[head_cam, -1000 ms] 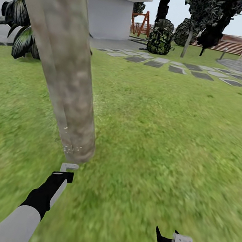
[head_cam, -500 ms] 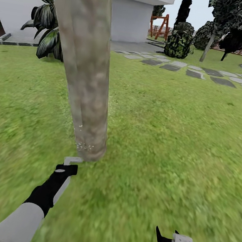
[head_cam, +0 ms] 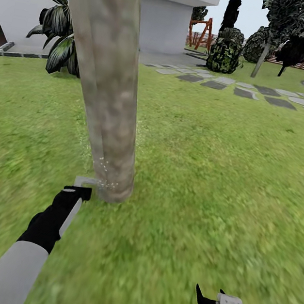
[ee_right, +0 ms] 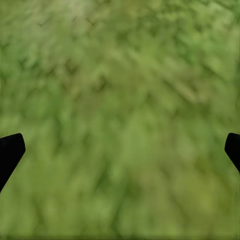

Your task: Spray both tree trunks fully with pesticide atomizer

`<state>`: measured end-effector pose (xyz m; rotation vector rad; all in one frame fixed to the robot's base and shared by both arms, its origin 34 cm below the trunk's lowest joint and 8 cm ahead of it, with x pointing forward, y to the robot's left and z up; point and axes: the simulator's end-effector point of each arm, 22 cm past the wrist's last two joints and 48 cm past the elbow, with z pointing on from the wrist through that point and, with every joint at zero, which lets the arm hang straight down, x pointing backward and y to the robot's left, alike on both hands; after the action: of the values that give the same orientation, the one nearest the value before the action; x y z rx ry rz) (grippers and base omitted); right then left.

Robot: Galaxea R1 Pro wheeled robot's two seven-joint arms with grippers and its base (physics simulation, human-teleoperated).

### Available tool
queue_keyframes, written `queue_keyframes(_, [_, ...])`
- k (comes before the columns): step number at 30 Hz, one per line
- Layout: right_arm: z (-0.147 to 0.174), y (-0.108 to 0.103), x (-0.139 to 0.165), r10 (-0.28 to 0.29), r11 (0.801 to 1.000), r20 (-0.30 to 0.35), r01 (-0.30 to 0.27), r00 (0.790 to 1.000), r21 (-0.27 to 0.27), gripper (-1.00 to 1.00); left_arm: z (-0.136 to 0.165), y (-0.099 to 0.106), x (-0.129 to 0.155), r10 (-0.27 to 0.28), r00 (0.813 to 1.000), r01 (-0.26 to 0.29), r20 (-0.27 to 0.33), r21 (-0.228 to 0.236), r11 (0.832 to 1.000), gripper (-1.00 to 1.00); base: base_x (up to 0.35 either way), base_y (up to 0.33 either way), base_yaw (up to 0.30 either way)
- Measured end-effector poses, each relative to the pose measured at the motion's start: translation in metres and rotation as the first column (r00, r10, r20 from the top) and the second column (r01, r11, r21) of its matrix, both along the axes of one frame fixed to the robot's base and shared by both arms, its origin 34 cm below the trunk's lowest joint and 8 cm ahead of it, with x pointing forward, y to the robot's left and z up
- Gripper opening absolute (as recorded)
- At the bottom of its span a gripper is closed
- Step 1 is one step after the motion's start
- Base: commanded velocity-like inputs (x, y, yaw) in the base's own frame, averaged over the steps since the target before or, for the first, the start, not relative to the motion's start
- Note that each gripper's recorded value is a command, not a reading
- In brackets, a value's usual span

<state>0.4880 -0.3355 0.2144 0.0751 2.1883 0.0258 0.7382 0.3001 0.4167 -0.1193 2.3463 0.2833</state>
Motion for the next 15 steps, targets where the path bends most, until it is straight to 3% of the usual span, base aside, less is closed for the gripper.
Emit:
queue_keyframes(2, [0.0,0.0,0.0,0.0,1.0,0.0,0.0,1.0,0.0,1.0,0.003,0.029,0.002,0.039,0.999,-0.039,0.0,0.016,0.999,-1.0,0.0,0.0,-0.162])
queue_keyframes(5, [0.0,0.0,0.0,0.0,1.0,0.0,0.0,1.0,0.0,1.0,0.0,0.031,0.0,0.041,0.999,-0.041,-0.012,0.012,0.999,-1.0,0.0,0.0,-0.091])
queue_keyframes(8, [0.0,0.0,0.0,0.0,1.0,0.0,0.0,1.0,0.0,1.0,0.001,0.019,-0.001,0.022,1.0,-0.022,-0.019,-0.005,1.0,-1.0,0.134,0.0,-0.007])
queue_keyframes(11, [0.0,0.0,0.0,0.0,1.0,0.0,0.0,1.0,0.0,1.0,0.006,-0.023,0.007,-0.076,0.997,0.076,-0.017,-0.032,0.997,-1.0,0.276,0.0,-0.001])
queue_keyframes(15, [0.0,0.0,0.0,0.0,1.0,0.0,0.0,1.0,0.0,1.0,0.026,-0.031,0.014,-0.098,0.995,0.098,0.016,-0.024,0.995,-1.0,0.056,0.0,0.0])
